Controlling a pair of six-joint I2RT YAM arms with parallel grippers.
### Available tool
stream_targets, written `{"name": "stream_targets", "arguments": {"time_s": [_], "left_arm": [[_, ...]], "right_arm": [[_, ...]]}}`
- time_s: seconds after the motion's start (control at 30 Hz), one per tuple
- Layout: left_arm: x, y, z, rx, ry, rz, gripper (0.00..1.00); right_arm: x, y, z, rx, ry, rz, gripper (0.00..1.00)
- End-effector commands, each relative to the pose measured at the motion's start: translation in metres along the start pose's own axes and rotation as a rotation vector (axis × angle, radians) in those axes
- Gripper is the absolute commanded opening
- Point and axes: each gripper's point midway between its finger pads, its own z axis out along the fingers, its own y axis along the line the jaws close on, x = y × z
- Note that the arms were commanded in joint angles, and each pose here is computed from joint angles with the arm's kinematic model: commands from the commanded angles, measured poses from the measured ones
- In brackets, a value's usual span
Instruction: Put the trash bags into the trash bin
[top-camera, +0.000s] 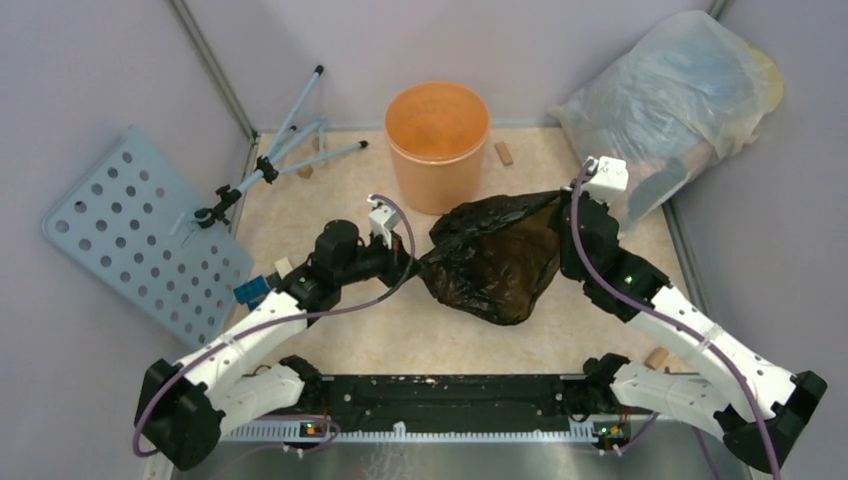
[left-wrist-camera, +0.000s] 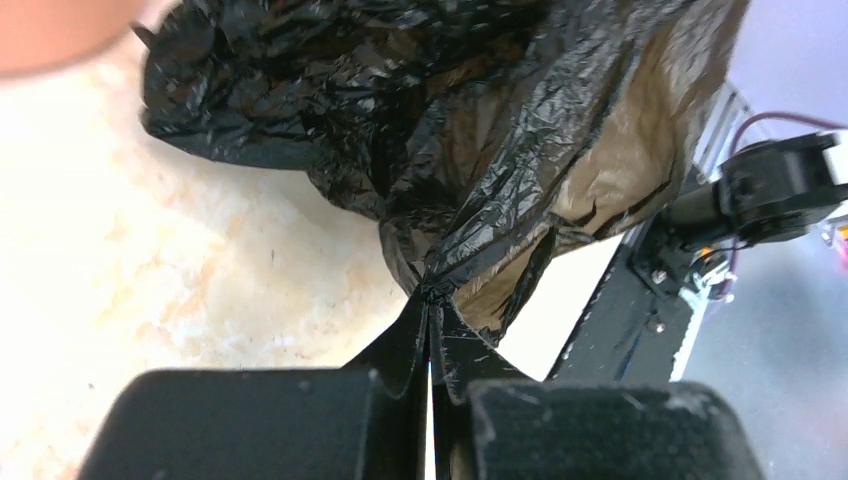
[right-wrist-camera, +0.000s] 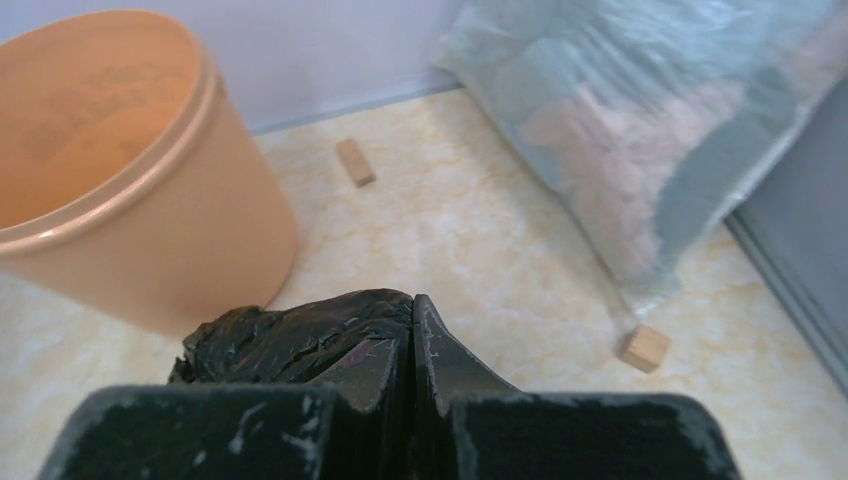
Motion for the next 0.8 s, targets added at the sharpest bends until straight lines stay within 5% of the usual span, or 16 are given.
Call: {"name": "stream_targets", "arguments": {"time_s": [0.0, 0.2, 0.27, 0.33, 0.37, 0.77], "left_arm": [[-0.046, -0.032, -0.022, 0.052, -0.079, 0.040, 0.00], [-0.043, -0.010, -0.018, -0.057, -0.073, -0.002, 0.00], [-0.036, -0.008, -0.013, -0.056, -0.051, -0.018, 0.00], [-0.031, -0.003, -0.009, -0.069, -0.037, -0.033, 0.00], [-0.029, 0.000, -0.008, -0.080, -0.034, -0.045, 0.00], [-0.063, -0.011, -0.008, -0.065, -0.076, -0.021, 0.00]], "right_arm": [[-0.013, -0.044, -0.003, 0.255, -0.045, -0.031, 0.00], [-0.003, -0.020, -0.006, 0.038, -0.019, -0.097, 0.06], [0.005, 0.012, -0.015, -0.198, 0.025, -0.172, 0.19], [0.013, 0.028, -0.026, -0.334, 0.061, -0.211, 0.49], [0.017, 0.033, -0.030, -0.378, 0.073, -0.220, 0.55], [0.042, 0.063, -0.078, -0.691, 0.110, -0.247, 0.75]]}}
